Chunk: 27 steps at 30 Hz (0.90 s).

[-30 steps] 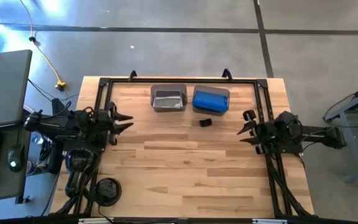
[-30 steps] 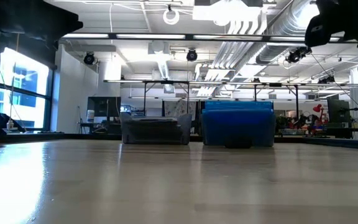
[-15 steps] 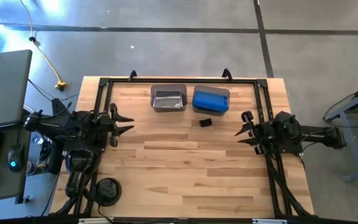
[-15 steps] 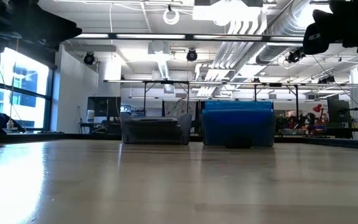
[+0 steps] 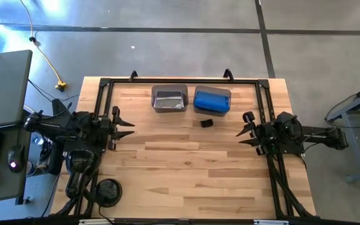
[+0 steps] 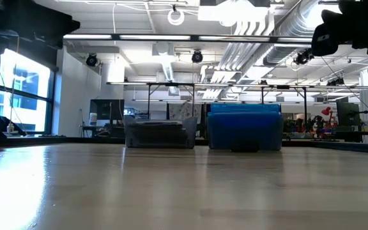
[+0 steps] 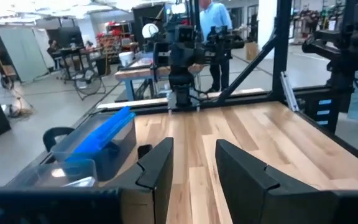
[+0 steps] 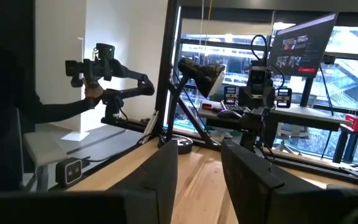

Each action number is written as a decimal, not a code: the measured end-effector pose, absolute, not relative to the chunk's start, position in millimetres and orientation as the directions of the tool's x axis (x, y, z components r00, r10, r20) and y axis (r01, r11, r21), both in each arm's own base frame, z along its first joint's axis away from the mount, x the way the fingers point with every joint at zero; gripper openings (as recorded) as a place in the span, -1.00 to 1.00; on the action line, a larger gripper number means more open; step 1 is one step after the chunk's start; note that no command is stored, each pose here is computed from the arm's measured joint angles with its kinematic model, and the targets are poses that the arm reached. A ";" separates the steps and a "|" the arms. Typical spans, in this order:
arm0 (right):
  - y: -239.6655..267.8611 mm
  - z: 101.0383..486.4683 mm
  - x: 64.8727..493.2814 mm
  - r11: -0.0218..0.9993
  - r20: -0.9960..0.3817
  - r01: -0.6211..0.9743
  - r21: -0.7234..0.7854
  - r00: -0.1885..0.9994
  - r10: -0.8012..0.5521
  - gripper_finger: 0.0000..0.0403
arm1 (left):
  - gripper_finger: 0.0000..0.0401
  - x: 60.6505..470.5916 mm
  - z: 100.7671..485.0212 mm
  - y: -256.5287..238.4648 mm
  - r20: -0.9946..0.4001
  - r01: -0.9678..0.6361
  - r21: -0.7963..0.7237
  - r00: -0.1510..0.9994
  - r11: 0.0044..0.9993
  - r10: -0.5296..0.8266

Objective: Pick & place jewel cases by type
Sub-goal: Return to Home Position

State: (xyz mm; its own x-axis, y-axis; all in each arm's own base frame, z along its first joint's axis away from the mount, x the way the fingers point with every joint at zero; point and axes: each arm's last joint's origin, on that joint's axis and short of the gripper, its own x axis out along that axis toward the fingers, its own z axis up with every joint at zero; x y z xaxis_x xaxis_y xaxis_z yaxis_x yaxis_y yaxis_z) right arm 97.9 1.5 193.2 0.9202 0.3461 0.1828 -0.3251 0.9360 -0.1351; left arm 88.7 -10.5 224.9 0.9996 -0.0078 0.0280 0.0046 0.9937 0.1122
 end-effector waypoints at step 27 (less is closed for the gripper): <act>1.5 193.2 97.9 0.936 0.182 -0.325 -0.135 0.920 0.346 -0.41 | -0.41 87.0 218.0 -16.7 -0.041 0.229 0.147 0.973 0.962 -0.226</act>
